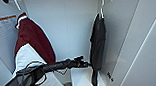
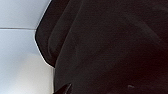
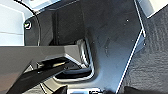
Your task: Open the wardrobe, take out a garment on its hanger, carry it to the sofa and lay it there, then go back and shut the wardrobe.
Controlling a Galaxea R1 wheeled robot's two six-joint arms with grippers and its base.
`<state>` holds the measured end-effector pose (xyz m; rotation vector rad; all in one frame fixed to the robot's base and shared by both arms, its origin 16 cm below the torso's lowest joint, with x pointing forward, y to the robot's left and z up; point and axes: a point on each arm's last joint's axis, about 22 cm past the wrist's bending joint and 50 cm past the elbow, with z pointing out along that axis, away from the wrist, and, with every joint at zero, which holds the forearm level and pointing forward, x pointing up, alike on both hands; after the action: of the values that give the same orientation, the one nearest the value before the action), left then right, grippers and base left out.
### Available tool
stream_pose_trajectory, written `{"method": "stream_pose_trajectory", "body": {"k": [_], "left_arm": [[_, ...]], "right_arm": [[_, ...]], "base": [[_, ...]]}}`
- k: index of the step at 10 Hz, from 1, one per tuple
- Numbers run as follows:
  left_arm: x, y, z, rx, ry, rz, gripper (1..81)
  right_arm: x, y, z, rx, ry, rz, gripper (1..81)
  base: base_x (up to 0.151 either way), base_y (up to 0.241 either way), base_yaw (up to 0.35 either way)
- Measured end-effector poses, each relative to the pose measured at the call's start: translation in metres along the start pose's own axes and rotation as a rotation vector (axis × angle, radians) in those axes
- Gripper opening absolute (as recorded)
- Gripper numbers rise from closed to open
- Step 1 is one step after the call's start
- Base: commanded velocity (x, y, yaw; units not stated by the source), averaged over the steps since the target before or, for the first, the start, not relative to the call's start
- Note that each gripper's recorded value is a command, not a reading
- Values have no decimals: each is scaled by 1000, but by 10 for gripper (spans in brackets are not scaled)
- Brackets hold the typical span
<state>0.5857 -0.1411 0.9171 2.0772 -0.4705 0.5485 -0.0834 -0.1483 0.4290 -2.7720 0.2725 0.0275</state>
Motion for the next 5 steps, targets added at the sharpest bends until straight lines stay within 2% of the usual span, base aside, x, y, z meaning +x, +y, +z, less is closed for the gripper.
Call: {"method": "stream_pose_trajectory", "body": {"k": [5], "left_arm": [[71, 27, -11, -21, 102, -95, 811]], "right_arm": [[0, 0, 0, -1, -1, 0, 811]], "base": [[0, 0, 0]]}}
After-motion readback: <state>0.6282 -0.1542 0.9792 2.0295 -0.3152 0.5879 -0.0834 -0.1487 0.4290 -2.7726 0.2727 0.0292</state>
